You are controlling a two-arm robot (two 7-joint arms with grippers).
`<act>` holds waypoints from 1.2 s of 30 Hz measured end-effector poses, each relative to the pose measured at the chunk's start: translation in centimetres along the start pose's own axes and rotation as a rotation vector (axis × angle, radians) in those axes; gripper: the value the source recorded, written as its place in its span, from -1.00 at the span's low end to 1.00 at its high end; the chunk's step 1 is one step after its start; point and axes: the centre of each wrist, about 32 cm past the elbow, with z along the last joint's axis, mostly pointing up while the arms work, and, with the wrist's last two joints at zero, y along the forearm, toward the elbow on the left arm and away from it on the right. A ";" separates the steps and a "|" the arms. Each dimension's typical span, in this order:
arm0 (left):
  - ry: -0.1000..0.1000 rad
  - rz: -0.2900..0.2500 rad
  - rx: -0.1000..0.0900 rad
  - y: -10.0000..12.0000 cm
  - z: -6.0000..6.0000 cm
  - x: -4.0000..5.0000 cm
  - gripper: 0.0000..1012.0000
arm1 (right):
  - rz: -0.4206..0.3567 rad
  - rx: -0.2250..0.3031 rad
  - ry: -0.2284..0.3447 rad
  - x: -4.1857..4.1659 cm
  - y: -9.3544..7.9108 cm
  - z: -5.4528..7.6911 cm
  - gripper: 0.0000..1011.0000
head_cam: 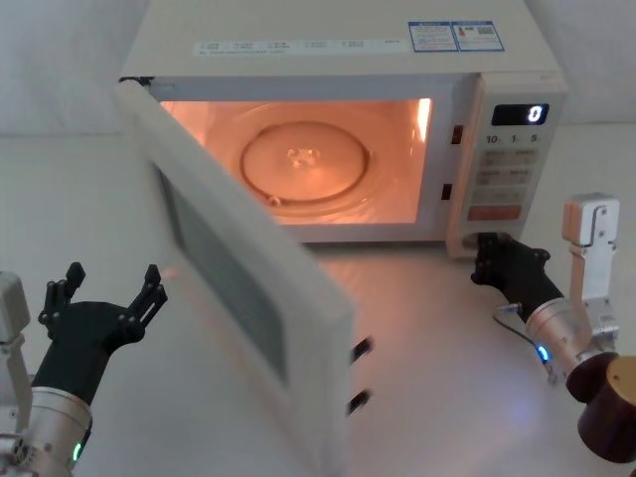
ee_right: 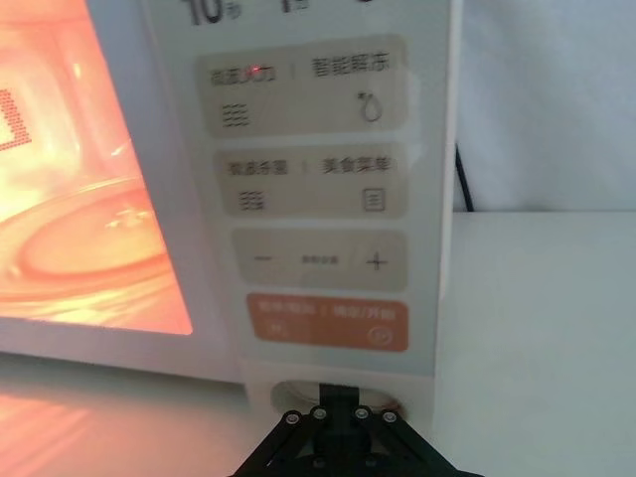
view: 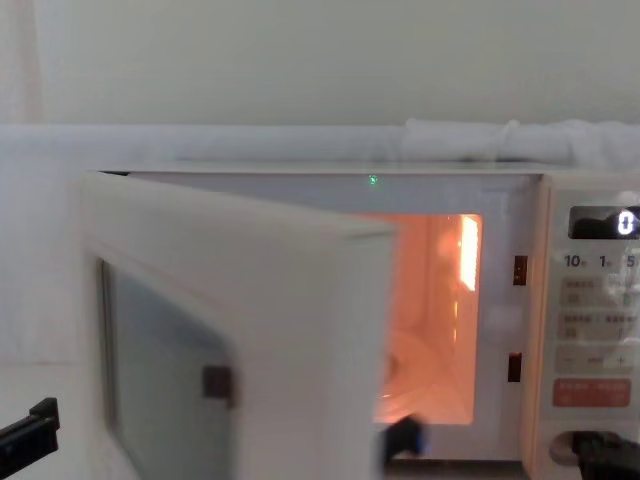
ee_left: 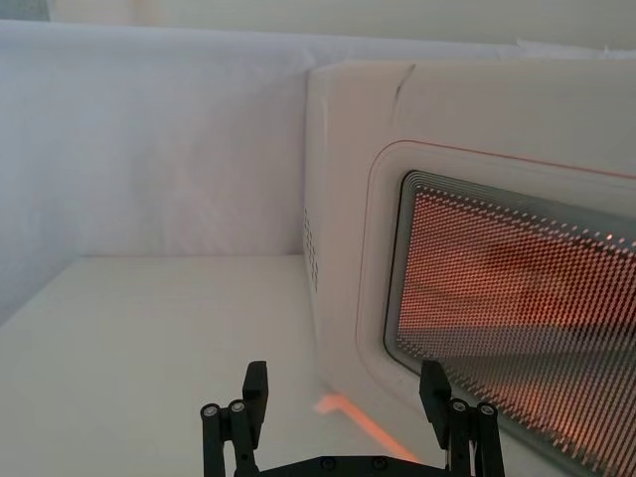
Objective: Press the button to open the microwave door with one hand; close the microwave door with the other hand.
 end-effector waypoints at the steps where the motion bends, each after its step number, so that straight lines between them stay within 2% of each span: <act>1: 0.000 0.000 0.000 0.0 0.0 0.00 0.98 | 0.000 -0.002 0.001 -0.04 -0.1 0.0 -1.00; 8: 0.000 0.000 0.000 0.0 0.0 0.00 0.98 | -0.002 -0.013 0.003 -0.21 -0.9 -0.1 -1.00; 22: 0.000 0.000 0.000 0.0 0.0 0.00 0.98 | -0.003 -0.016 -0.012 -0.04 -1.8 0.5 -1.00; 36: 0.000 0.000 0.000 0.0 0.0 0.00 0.98 | 0.042 -0.037 -0.033 0.26 -3.8 1.1 -1.00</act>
